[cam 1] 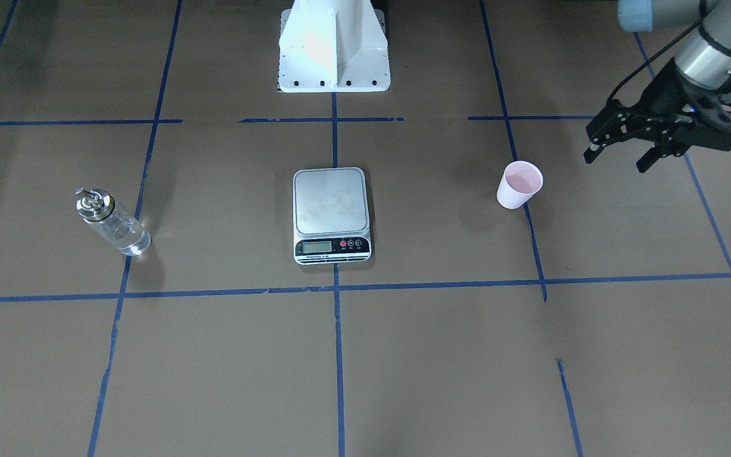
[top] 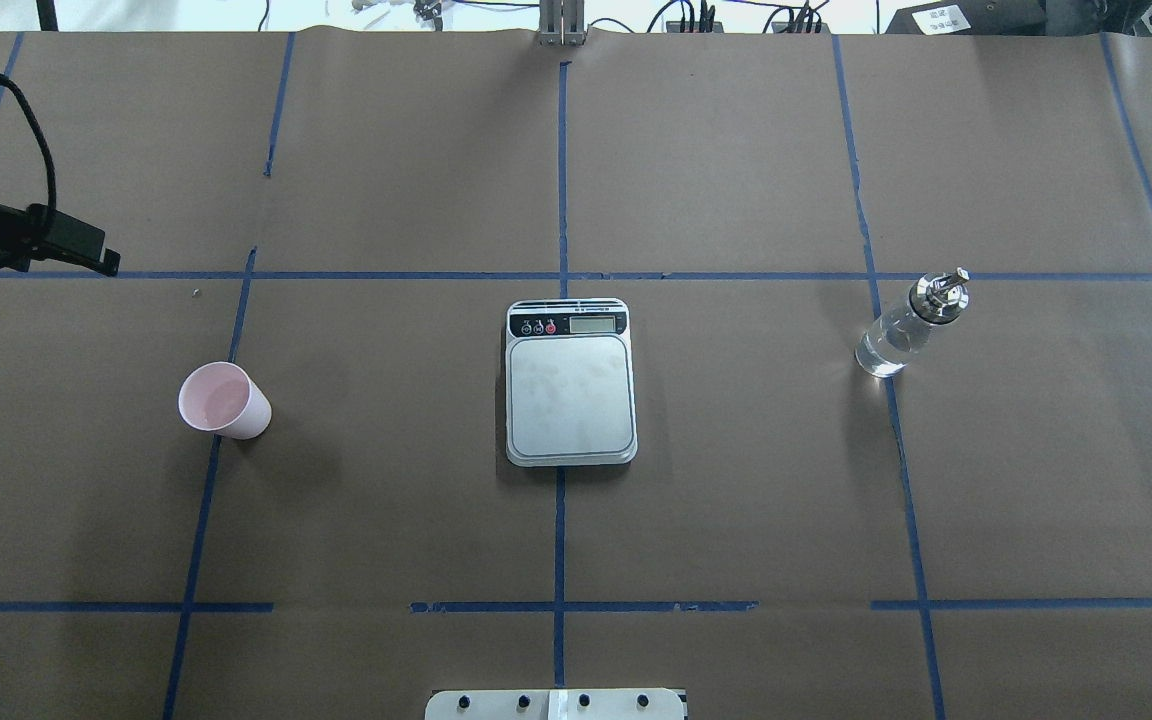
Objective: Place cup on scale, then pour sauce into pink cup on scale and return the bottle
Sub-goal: 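Move the left gripper down to the pink paper cup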
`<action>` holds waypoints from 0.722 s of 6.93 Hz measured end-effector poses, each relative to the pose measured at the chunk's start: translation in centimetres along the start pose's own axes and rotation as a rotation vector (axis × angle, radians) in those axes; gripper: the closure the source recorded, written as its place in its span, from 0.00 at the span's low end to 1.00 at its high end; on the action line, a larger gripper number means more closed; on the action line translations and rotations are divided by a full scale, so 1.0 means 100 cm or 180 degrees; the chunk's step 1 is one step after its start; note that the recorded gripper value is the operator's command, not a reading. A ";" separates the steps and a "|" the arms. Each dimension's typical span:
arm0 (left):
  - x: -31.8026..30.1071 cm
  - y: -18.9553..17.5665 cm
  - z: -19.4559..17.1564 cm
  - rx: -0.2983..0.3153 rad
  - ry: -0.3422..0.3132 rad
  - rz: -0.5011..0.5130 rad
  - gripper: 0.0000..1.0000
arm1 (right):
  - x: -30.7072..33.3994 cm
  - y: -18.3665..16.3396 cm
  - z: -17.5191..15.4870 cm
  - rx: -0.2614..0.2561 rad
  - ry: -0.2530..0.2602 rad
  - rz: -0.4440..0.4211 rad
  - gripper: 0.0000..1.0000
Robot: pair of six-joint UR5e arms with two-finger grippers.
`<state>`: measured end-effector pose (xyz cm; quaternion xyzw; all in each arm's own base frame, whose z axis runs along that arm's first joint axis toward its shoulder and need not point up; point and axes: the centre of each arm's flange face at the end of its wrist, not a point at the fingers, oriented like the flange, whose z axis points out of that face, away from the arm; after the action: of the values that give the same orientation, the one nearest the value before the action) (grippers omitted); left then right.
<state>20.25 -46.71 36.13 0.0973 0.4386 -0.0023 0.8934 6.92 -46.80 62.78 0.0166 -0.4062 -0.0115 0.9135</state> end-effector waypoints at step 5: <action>0.005 0.050 0.081 0.0021 -0.0191 -0.0640 0.00 | -0.003 0.000 -0.006 0.0037 0.0007 -0.0019 0.00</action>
<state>27.32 -43.15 41.44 0.0557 0.4193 -0.0963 0.9010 7.17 -46.79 62.21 0.0232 -0.4053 -0.0118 0.9138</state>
